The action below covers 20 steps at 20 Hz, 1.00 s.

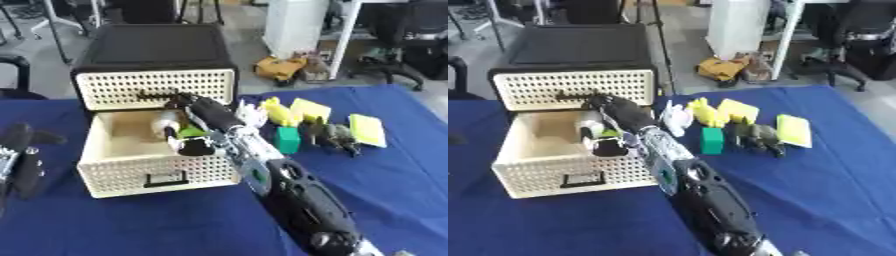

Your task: Pick up objects from table and place into drawer.

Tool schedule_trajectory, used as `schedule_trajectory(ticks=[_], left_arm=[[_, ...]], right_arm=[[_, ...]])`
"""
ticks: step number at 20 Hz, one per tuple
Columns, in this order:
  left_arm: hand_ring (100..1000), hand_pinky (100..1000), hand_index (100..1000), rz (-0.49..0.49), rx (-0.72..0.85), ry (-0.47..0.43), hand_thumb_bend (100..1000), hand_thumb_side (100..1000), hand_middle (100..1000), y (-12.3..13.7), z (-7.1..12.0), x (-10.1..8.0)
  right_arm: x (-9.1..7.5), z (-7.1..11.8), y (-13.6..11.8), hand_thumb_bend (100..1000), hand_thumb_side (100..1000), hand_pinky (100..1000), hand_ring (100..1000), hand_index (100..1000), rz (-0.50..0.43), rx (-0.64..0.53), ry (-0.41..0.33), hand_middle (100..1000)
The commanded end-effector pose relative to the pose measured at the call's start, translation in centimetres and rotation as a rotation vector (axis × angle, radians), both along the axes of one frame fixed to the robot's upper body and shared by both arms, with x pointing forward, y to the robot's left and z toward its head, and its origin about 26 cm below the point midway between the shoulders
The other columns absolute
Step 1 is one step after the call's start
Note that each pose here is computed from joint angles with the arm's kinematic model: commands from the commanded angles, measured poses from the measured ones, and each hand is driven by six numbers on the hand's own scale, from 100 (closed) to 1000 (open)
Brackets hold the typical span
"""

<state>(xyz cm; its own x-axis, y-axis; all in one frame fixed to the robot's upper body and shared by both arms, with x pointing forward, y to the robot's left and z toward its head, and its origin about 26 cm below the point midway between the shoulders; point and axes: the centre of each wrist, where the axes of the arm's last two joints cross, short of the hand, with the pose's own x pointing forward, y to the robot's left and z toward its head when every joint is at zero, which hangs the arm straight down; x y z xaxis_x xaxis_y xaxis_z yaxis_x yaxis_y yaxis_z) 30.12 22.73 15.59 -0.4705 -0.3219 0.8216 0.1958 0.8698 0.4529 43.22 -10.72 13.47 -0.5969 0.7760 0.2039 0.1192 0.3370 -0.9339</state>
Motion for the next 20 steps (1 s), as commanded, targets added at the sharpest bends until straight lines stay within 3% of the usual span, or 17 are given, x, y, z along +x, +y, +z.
schedule_trajectory(ticks=[1, 3, 10, 16, 20], left_arm=[[100, 100, 652, 0.005, 0.007, -0.042, 361, 1000, 100, 0.2, 1.1, -0.1], [100, 100, 652, 0.008, 0.016, -0.046, 359, 1000, 100, 0.4, 1.2, -0.1], [100, 100, 653, -0.058, 0.099, -0.029, 339, 1000, 100, 0.4, 1.3, -0.5], [100, 100, 653, -0.285, 0.196, 0.063, 303, 1000, 100, -0.8, 1.0, -1.1], [100, 100, 646, -0.501, 0.188, 0.213, 304, 1000, 100, -2.1, 0.1, -1.1]], right_arm=[[0.0, 3.1, -1.9, 100, 457, 714, 792, 834, -0.043, 0.082, -0.115, 809], [-0.5, 4.2, -3.4, 100, 516, 648, 746, 806, -0.070, 0.185, -0.164, 771], [-3.5, 6.6, -9.0, 100, 507, 586, 690, 766, -0.138, 0.418, -0.221, 722], [-5.1, 5.6, -12.8, 100, 501, 568, 681, 743, -0.240, 0.493, -0.169, 711], [-5.6, 4.5, -14.5, 100, 500, 561, 679, 735, -0.300, 0.527, -0.135, 707]])
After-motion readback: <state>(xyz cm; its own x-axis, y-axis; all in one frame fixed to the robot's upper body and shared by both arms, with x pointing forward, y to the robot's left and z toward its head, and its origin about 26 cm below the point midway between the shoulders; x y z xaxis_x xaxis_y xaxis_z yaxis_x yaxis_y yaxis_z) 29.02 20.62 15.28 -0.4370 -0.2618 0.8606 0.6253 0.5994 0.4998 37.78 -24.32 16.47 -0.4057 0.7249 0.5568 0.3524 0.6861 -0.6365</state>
